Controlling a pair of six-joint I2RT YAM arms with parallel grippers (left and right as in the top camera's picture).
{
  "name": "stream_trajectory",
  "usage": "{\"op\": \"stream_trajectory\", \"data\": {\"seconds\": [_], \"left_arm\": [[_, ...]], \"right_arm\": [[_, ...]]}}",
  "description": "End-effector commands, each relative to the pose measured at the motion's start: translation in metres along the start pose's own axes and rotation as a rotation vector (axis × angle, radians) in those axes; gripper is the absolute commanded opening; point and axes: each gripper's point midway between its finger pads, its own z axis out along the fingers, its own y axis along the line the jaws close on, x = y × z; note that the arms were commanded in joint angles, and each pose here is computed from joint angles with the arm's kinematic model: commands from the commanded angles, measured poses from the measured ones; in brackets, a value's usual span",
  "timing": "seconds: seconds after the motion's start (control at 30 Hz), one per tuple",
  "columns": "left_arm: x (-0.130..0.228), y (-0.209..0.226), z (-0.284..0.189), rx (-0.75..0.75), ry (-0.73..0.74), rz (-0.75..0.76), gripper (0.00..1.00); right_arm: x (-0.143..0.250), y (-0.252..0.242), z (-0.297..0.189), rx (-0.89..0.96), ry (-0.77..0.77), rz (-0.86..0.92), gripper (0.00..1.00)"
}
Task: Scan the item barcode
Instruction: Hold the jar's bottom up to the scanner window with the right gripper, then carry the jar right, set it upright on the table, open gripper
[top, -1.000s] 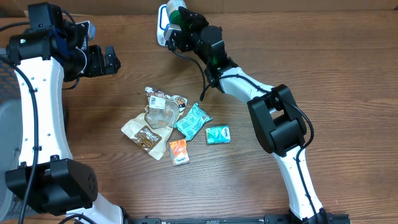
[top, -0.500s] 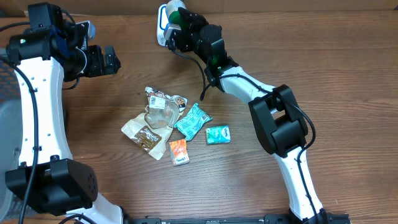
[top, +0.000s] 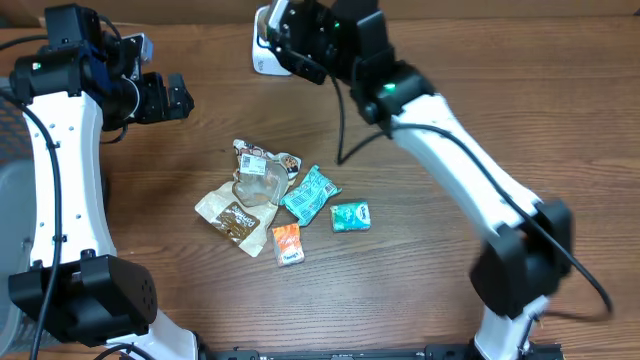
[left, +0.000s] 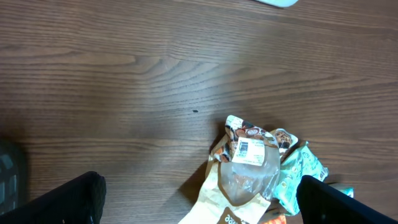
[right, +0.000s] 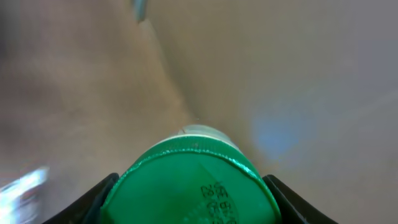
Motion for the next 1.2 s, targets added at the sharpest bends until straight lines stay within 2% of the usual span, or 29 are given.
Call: {"op": "stream_trajectory", "data": {"seconds": [0.0, 0.2, 0.37, 0.6, 0.8, 1.1, 1.17], "left_arm": [[0.0, -0.004, 0.004, 0.014, 0.007, 0.02, 1.0], [0.0, -0.004, 0.004, 0.014, 0.007, 0.02, 1.0], [0.0, -0.004, 0.004, 0.014, 0.007, 0.02, 1.0], [0.0, -0.004, 0.004, 0.014, 0.007, 0.02, 0.99], [0.0, -0.004, 0.004, 0.014, 0.007, 0.02, 1.0], [0.0, -0.004, 0.004, 0.014, 0.007, 0.02, 1.0], [0.0, -0.004, 0.004, 0.014, 0.007, 0.02, 1.0]], "right_arm": [[0.005, 0.008, -0.029, -0.061, 0.068, 0.098, 0.36], [0.121, 0.044, -0.056, -0.19, 0.508, 0.236, 0.37], [0.191, 0.05, -0.074, -0.22, 0.715, 0.436, 0.38], [0.262, 0.016, -0.089, -0.104, 0.835, 0.694, 0.38], [0.315, 0.014, -0.102, -0.097, 0.958, 0.779, 0.37], [0.346, 0.022, -0.109, -0.097, 1.07, 0.79, 0.38], [0.347, 0.021, -0.109, -0.093, 1.074, 0.786, 0.43]]}}
